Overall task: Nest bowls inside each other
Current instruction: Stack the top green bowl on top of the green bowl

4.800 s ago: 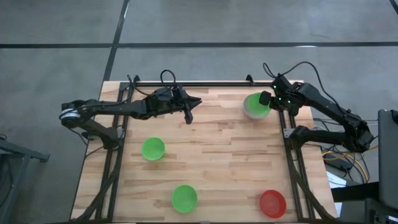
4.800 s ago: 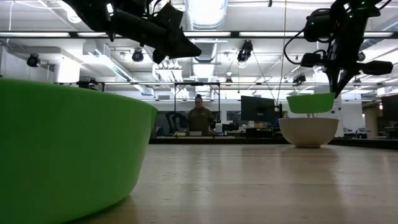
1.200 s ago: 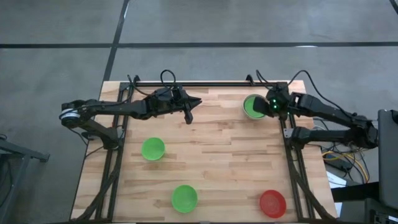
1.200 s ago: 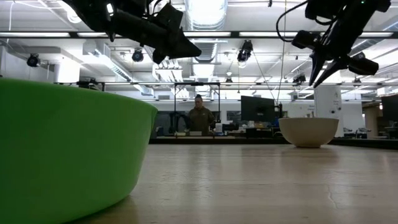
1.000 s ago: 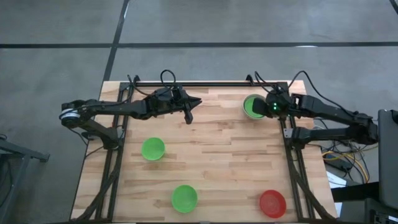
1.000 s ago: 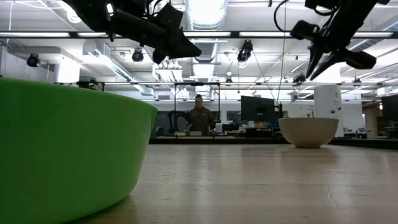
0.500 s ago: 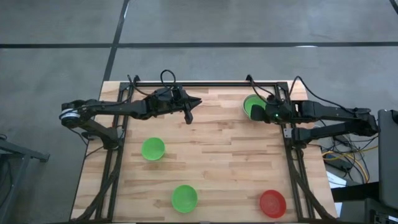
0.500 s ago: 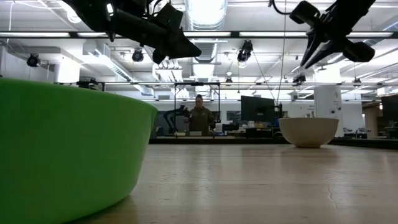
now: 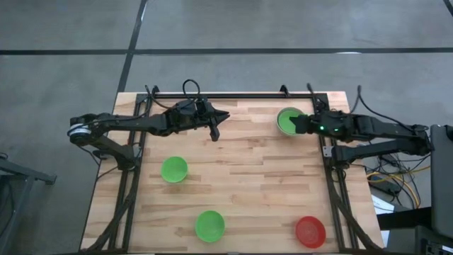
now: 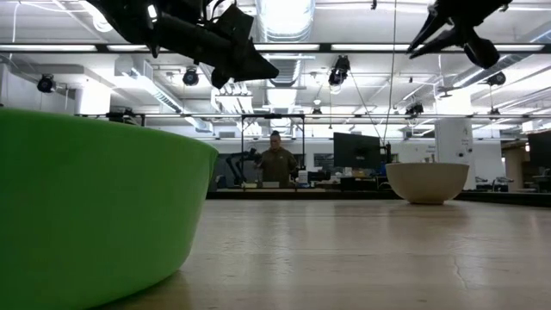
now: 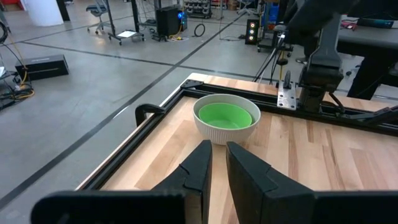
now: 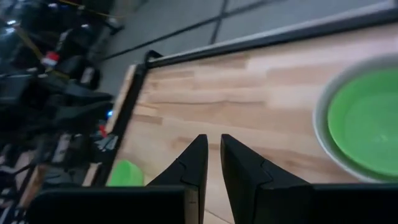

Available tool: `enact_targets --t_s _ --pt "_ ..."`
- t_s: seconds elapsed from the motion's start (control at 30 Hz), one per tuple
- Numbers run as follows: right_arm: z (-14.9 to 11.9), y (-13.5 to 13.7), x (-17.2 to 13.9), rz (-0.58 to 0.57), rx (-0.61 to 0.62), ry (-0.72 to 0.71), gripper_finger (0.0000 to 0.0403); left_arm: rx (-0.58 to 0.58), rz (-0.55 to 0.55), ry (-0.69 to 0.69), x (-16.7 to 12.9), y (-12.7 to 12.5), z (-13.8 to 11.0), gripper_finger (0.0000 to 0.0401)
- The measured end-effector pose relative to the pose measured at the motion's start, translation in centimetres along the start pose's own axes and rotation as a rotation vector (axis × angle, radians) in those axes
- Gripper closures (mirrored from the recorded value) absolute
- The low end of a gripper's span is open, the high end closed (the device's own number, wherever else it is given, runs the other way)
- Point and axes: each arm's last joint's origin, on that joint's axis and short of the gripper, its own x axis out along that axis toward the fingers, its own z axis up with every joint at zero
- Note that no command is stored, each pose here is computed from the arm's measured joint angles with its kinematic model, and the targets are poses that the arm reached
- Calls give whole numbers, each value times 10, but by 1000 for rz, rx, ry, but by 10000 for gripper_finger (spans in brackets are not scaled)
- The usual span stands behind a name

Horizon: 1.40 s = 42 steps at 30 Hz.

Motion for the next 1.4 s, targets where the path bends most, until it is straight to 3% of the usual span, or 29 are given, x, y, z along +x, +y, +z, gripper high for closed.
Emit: enact_targets --t_s 0.17,0.47,0.8,1.1,1.4 --pt "8 3 -12 102 -114 -51 360 0 0 0 0 0 0 348" --pt "6 -3 -12 60 -336 -29 360 0 0 0 0 0 0 348" --pt "6 -3 -21 125 -456 -40 360 0 0 0 0 0 0 348" --pt "-1 -20 -31 180 -466 -27 360 0 0 0 0 0 0 348" --pt "11 -35 -55 260 -466 -121 360 0 0 0 0 0 0 348"
